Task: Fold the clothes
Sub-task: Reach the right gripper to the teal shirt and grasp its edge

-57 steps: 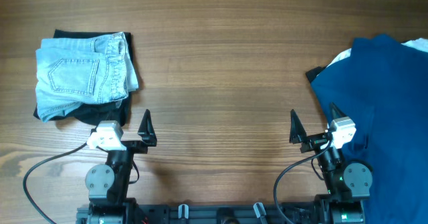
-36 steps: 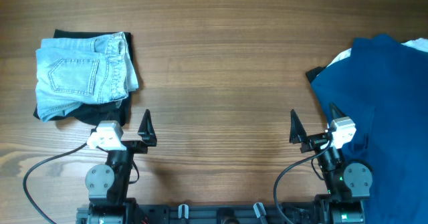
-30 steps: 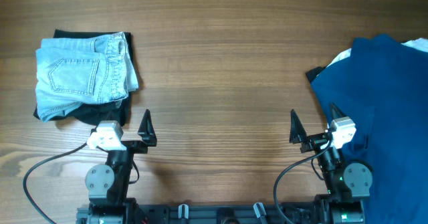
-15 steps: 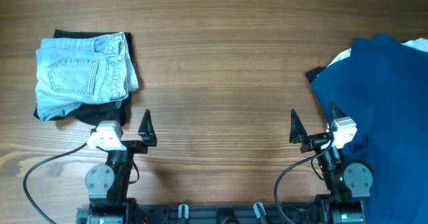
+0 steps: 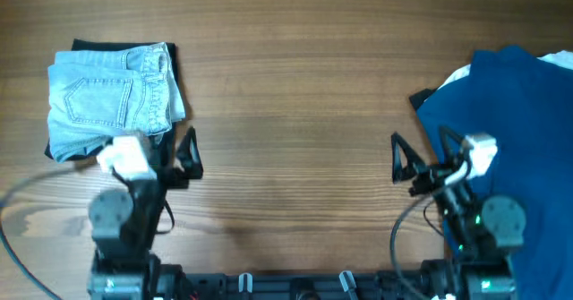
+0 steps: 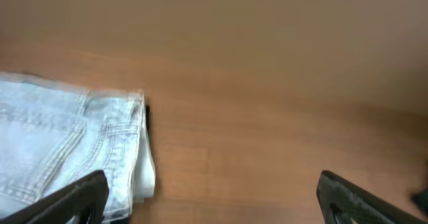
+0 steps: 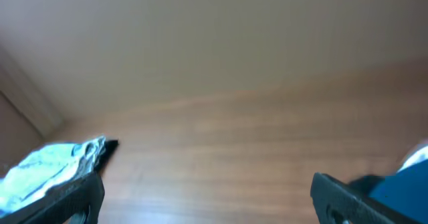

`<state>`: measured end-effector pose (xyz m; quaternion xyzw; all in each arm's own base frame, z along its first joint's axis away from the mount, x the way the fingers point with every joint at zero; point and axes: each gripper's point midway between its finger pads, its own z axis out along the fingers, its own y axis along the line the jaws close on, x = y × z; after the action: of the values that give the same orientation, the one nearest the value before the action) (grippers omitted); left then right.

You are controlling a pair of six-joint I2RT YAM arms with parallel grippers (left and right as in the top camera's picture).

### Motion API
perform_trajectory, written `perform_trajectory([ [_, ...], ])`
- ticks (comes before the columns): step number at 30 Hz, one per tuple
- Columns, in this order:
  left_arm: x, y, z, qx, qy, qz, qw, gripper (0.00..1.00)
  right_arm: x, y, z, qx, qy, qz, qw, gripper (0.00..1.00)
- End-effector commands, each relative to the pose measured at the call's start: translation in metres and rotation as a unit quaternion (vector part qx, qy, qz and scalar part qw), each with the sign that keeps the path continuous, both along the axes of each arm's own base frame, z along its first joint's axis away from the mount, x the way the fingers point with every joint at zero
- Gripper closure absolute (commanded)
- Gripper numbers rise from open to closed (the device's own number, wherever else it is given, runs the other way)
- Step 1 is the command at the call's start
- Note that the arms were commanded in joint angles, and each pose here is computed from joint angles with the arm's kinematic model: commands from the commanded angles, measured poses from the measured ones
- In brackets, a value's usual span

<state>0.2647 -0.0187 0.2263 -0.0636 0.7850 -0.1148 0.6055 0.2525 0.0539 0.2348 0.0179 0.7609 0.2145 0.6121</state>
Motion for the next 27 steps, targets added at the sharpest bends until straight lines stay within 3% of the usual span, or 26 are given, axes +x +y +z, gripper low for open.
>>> perform_trajectory([
  [1, 0.032, -0.003, 0.035, 0.000, 0.064, -0.012, 0.998, 0.00, 0.027, 0.002, 0.019, 0.000, 0.078, 0.008, 0.997, 0.00],
  [7, 0.067, -0.012, 0.044, -0.013, 0.211, -0.035, 0.977, 0.00, 0.092, 0.003, -0.004, -0.047, 0.243, 0.029, 0.968, 0.00],
  [11, 0.080, -0.012, 0.028, -0.014, 0.255, -0.034, 0.966, 0.00, 0.120, 0.006, -0.041, -0.041, 0.300, 0.037, 0.952, 0.00],
  [15, 0.078, -0.029, 0.022, -0.040, 0.269, -0.078, 0.959, 0.00, 0.138, -0.049, -0.098, -0.029, 0.377, -0.085, 0.922, 0.00],
  [20, 0.079, -0.029, 0.023, -0.039, 0.267, -0.078, 0.960, 0.00, 0.133, -0.146, -0.152, 0.020, 0.436, -0.210, 0.875, 0.01],
  [27, 0.080, -0.029, 0.024, -0.039, 0.266, -0.078, 0.960, 0.00, 0.103, -0.162, -0.213, 0.046, 0.527, -0.202, 0.824, 0.02],
])
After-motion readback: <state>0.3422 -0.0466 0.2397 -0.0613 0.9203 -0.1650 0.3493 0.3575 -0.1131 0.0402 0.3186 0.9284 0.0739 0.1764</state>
